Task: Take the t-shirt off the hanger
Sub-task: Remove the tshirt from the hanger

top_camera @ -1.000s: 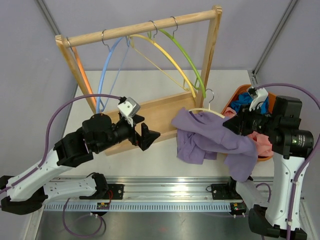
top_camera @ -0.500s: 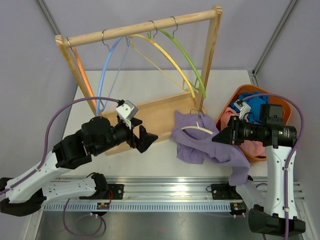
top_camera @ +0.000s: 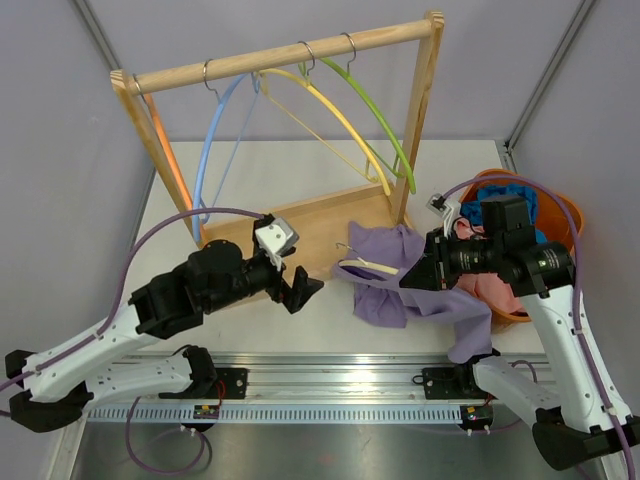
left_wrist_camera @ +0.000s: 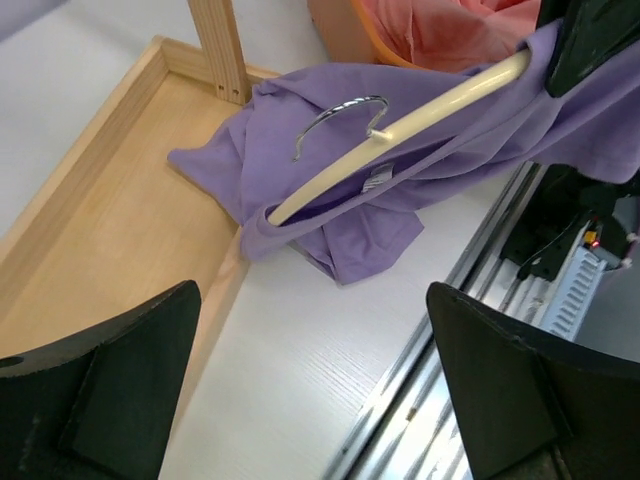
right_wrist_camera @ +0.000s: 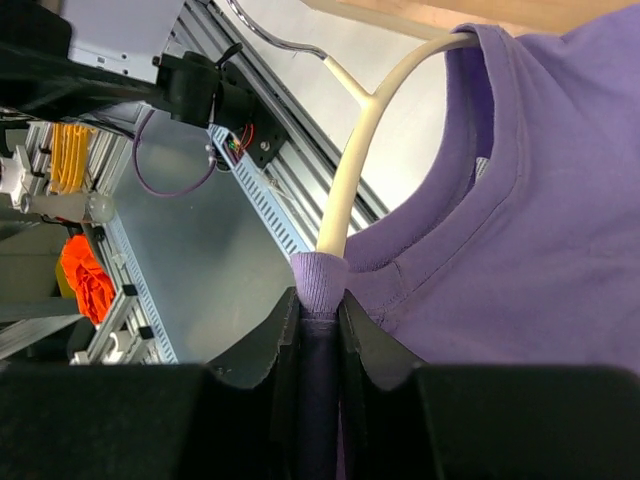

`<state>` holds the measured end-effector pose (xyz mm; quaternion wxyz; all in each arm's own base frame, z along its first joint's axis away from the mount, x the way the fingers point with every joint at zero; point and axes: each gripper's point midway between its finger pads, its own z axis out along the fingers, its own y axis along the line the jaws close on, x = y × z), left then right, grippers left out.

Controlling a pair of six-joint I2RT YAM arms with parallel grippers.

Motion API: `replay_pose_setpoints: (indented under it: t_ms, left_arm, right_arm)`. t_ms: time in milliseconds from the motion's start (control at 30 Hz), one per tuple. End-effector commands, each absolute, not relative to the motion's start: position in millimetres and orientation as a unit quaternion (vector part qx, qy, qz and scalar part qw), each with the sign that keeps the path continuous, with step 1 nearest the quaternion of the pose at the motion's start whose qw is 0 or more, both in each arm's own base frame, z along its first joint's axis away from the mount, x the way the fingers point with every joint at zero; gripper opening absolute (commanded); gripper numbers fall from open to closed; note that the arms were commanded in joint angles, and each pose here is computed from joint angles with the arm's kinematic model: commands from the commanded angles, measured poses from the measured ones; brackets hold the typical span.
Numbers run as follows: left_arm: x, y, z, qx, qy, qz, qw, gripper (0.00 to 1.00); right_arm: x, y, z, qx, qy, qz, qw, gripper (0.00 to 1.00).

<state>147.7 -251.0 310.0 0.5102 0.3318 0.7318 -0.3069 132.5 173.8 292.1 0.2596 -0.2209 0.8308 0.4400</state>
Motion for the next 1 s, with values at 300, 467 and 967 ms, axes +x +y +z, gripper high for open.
replay_pose_setpoints:
  t_ms: [300,467,967]
  left_arm:
    - [186.2,-304.6,288.4,0.441,0.596,-0.252,0.622,0.99]
    - [205.5,-307.9,290.0,0.432,0.580,-0.243,0.647,0.99]
    - [167.5,-307.0,299.6,0.497,0.528,-0.353,0.591,0.89]
  right_arm:
    - [139.6,203.3,359.2,-0.340,0.738,0.470,0.345,0.00]
    - [131.6,208.9,364.3,-0.372,0.721,0.479,0.337,0.00]
    - [123.4,209.5,364.5,-0.428,0.692,0.477,0.332,0.00]
